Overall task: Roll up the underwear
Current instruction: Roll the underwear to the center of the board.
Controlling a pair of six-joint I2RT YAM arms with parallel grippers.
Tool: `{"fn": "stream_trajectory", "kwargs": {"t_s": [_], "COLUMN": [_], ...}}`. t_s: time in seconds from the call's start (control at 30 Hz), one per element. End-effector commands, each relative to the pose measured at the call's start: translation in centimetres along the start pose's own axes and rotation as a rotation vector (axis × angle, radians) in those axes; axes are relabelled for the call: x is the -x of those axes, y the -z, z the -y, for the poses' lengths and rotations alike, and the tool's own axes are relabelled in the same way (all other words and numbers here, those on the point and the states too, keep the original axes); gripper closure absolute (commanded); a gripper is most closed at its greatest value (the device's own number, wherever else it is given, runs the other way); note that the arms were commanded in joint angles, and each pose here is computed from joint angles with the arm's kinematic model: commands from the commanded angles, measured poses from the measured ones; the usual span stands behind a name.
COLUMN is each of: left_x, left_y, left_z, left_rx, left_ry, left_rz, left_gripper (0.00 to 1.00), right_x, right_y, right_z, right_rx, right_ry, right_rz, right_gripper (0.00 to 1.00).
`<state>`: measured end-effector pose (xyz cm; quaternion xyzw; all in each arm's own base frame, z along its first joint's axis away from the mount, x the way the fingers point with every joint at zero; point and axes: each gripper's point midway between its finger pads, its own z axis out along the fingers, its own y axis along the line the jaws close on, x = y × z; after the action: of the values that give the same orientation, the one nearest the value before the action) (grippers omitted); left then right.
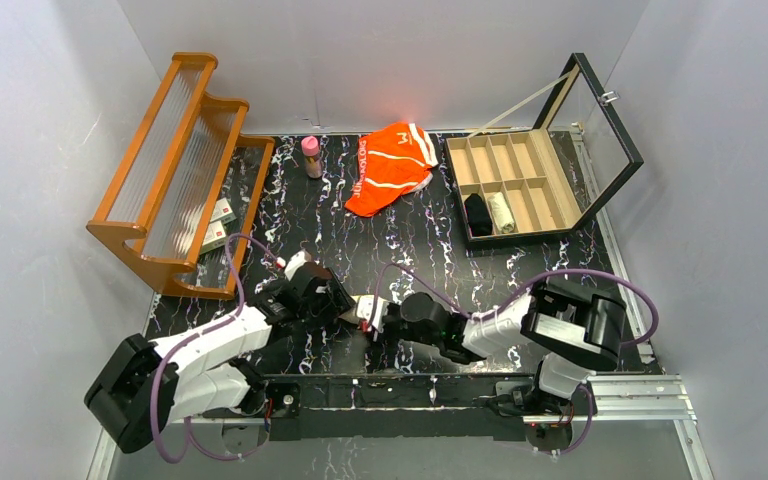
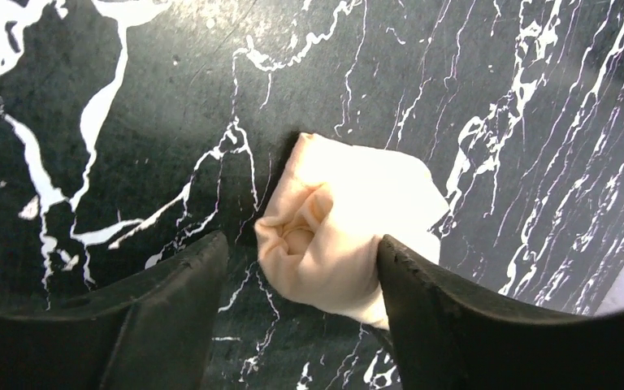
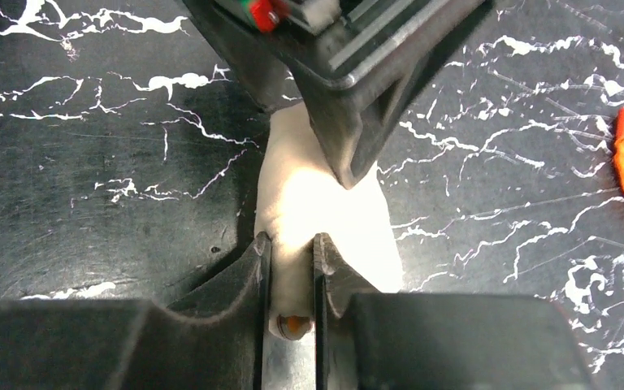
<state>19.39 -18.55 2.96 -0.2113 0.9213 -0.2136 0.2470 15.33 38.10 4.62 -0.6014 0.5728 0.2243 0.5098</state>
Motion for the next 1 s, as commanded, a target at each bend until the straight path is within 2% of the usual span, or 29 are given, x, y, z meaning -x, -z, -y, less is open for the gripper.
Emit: {"fn": "stream_trajectory", "kwargs": {"t_s": [0.0, 0.27, 0.4, 0.73, 0.87, 0.97], "left_x": [-0.8, 0.1, -0.6, -0.2, -0.6, -0.9], "left_y": [0.8, 1.8, 1.4, -0.2, -1.1, -1.7], "left_z": [-3.6, -0.4, 0.4, 1.3, 0.5, 0.0], "left_rx": [0.111, -0.078, -0.145, -0.159, -0.123, -0.102], "left_ry": [-0.032, 0.007, 0.029, 0.032, 0.037, 0.04], "left_rz": [-0.01, 0.04, 0.017, 0.036, 0.029, 0.02], "left_gripper": [0.3, 0.2, 0.19, 0.19, 0.26, 0.37], "right_x": [-3.7, -2.5, -2.7, -3.5, -3.5, -3.5], "right_y": [1.6, 1.4, 1.6, 1.5, 1.6, 1.4], "right_z": [-2.6, -2.9, -2.0, -1.1, -0.6, -0.6], "right_rx": [0.121, 0.262, 0.276, 0.316, 0.338, 0.355], "right_ry": [-0.25, -0.786, -0.974, -1.182, -1.238, -1.247], "right_rz": [-0.086, 0.028, 0.071, 0.062, 0.086, 0.08], "right_gripper": [0.86, 0.88, 0.87, 0.84, 0.83, 0.82]}}
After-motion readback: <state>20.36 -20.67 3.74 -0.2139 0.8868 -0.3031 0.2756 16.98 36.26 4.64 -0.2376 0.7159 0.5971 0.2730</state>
